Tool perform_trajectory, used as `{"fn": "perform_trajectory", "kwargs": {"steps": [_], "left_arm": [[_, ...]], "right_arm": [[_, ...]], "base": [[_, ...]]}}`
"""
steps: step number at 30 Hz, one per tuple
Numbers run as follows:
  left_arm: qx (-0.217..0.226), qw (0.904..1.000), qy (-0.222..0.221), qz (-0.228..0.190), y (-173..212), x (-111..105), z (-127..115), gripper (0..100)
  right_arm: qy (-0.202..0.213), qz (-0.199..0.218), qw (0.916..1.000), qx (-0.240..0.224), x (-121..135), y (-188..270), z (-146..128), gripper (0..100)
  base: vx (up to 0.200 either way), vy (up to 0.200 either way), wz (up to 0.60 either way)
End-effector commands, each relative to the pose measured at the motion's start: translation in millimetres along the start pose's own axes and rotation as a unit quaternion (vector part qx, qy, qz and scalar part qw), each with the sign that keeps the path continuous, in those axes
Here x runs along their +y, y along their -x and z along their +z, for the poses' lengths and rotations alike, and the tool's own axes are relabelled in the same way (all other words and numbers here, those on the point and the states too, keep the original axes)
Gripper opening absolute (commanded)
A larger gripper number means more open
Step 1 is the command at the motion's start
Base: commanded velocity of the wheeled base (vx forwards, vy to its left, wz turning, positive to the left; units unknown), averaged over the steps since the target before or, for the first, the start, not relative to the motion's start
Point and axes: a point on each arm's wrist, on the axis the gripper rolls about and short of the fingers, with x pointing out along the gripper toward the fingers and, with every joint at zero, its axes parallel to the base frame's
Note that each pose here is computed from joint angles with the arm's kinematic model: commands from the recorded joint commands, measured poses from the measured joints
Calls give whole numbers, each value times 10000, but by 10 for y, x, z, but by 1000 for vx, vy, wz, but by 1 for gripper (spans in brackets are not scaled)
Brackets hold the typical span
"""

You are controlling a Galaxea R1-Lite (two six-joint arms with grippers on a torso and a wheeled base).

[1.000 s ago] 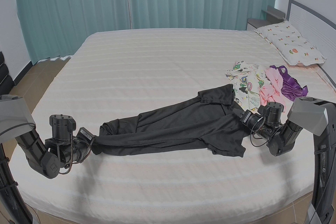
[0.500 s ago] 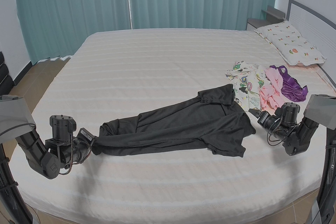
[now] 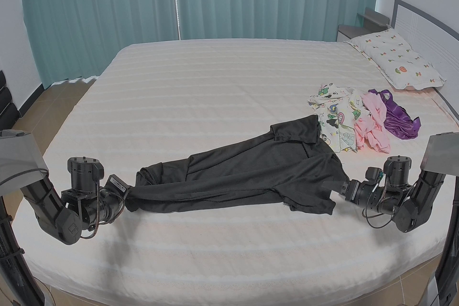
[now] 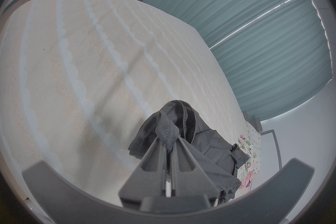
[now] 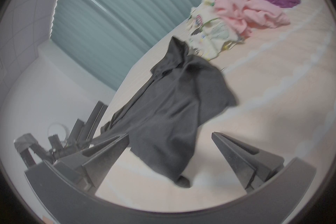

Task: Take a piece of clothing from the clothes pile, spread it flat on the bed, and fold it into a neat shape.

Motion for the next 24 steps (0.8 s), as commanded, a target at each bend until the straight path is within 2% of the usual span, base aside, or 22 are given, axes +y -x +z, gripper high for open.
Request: {"fn": "perform_trajectory", "kwargs": {"steps": [1,3,8,24], "left_arm": [[-11,10000,-4,-15,8,-7,3,0],[-4,10000,-4,-19,8,-7,3,0],[-1,10000,-5,-12,5,-4,1,0],[-1,10000,-5,-12,5,-4,1,0]], "right_arm": [[164,181,9992,322,162,-21,-148,100],[208,198,9989,362,173,-35,-170,100],[680,118,9963,515,85,-105,-276,100],[775,74,9948,650,87,-47,-358,100]], "base": [[0,0,0],[0,0,0],[0,0,0],[0,0,0]]}}
